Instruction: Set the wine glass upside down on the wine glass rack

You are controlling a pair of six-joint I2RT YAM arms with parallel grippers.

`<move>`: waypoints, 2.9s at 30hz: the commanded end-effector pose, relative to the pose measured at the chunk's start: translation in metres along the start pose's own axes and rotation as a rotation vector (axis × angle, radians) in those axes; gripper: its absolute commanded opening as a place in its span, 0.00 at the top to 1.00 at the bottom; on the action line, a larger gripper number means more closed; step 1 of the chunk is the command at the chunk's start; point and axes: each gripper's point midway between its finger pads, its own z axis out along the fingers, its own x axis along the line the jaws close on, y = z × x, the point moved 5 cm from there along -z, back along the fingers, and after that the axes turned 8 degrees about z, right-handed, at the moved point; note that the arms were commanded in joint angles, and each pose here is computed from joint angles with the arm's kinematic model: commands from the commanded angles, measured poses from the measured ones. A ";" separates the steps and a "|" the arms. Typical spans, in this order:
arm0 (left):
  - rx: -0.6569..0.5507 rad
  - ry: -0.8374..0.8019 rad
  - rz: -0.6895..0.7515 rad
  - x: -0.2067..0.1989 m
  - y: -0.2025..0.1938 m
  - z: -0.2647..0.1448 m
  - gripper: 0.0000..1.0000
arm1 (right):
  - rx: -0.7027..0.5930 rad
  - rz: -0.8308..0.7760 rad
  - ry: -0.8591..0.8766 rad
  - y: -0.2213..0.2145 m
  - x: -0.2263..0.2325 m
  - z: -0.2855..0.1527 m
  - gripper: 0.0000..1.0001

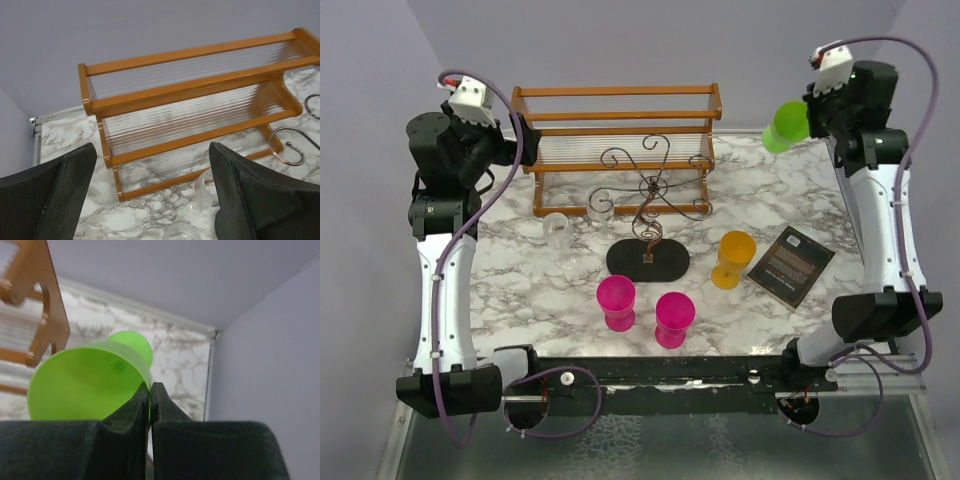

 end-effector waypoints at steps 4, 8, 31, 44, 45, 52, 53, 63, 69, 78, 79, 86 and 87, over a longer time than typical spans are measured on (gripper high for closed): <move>-0.116 -0.180 -0.065 -0.037 0.050 0.000 0.04 | -0.456 0.058 0.063 0.120 0.006 -0.102 0.99; -0.131 -0.282 -0.048 -0.069 0.067 0.014 0.04 | -0.551 0.092 0.226 0.143 0.029 -0.118 0.99; -0.122 -0.772 -0.379 -0.205 0.104 0.078 0.20 | -0.623 0.146 0.742 0.158 0.116 -0.147 0.99; -0.108 -0.728 -0.409 -0.207 0.100 0.096 0.65 | -0.625 0.139 0.766 0.153 0.119 -0.153 0.99; -0.109 -0.728 -0.410 -0.207 0.100 0.095 0.69 | -0.625 0.138 0.768 0.152 0.119 -0.154 0.99; -0.111 -0.753 -0.414 -0.209 0.101 0.094 0.79 | -0.620 0.135 0.802 0.150 0.123 -0.155 0.99; -0.112 -0.758 -0.416 -0.210 0.101 0.094 0.80 | -0.620 0.134 0.807 0.150 0.123 -0.156 0.99; -0.174 -0.739 -0.347 -0.199 0.108 0.085 1.00 | -0.594 0.119 0.787 0.139 0.123 -0.150 0.82; -0.252 -0.593 -0.303 -0.137 0.124 0.070 1.00 | -0.576 0.092 0.699 0.133 0.115 -0.148 0.39; -0.338 -0.119 0.130 -0.031 0.149 0.010 1.00 | -0.538 0.046 0.613 0.118 0.106 -0.147 0.17; -0.331 -0.068 0.190 -0.025 0.151 0.002 1.00 | -0.530 0.035 0.615 0.116 0.107 -0.146 0.17; -0.227 0.295 0.534 0.019 0.160 -0.053 1.00 | -0.449 -0.040 0.626 0.095 0.110 -0.134 0.16; -0.195 0.332 0.580 0.024 0.158 -0.059 1.00 | -0.442 -0.045 0.621 0.093 0.109 -0.132 0.16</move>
